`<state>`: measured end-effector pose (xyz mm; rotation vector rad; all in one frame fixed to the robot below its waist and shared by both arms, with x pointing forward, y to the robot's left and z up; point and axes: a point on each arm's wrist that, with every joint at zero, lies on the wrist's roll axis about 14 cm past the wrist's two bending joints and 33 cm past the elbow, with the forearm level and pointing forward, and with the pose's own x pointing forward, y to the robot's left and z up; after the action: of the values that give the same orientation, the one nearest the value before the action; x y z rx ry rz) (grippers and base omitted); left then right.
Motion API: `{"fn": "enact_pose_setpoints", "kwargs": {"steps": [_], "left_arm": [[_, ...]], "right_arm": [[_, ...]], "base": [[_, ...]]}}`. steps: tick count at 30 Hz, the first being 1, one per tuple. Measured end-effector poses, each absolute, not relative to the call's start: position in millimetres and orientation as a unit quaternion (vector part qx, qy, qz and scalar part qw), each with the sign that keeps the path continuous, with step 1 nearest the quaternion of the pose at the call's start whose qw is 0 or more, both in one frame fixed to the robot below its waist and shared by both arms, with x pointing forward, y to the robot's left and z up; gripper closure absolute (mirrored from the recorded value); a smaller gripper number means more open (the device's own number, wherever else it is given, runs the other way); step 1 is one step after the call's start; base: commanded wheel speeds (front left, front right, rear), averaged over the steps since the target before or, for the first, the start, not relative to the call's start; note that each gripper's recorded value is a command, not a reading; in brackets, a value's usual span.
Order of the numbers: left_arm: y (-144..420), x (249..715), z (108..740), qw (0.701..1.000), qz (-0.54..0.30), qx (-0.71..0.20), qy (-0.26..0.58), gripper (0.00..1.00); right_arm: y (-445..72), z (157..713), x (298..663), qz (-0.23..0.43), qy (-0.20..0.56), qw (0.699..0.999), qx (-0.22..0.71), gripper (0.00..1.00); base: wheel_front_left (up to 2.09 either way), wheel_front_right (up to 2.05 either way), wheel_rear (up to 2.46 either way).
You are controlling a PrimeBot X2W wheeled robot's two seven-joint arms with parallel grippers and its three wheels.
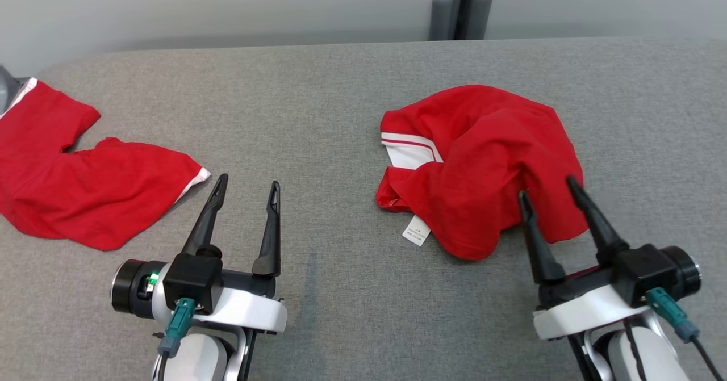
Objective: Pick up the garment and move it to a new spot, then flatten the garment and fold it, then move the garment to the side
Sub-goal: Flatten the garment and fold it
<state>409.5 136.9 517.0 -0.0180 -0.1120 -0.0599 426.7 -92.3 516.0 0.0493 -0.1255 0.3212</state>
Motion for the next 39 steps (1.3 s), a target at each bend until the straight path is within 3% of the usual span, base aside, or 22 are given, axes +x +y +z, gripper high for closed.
{"fn": "enact_pose_setpoints", "kwargs": {"steps": [19, 20, 32, 39], "left_arm": [[161, 405, 495, 1.0, 0.002, -0.003, -0.024, 0.0], [162, 404, 494, 1.0, 0.002, -0.002, -0.023, 0.0], [171, 393, 502, 0.999, 0.02, -0.007, -0.031, 0.0], [175, 388, 510, 0.997, 0.034, -0.053, -0.04, 0.0]], "right_arm": [[-31, 401, 420, 0.244, 0.122, 0.961, 0.041, 0.0], [-27, 396, 419, 0.25, 0.129, 0.959, 0.04, 1.0], [48, 480, 429, 0.357, 0.013, 0.932, 0.055, 1.0], [94, 606, 436, 0.429, -0.143, 0.889, 0.071, 1.0]], "base": [[0.0, 0.0, 0.0], [0.0, 0.0, 0.0], [0.0, 0.0, 0.0], [0.0, 0.0, 0.0]]}}
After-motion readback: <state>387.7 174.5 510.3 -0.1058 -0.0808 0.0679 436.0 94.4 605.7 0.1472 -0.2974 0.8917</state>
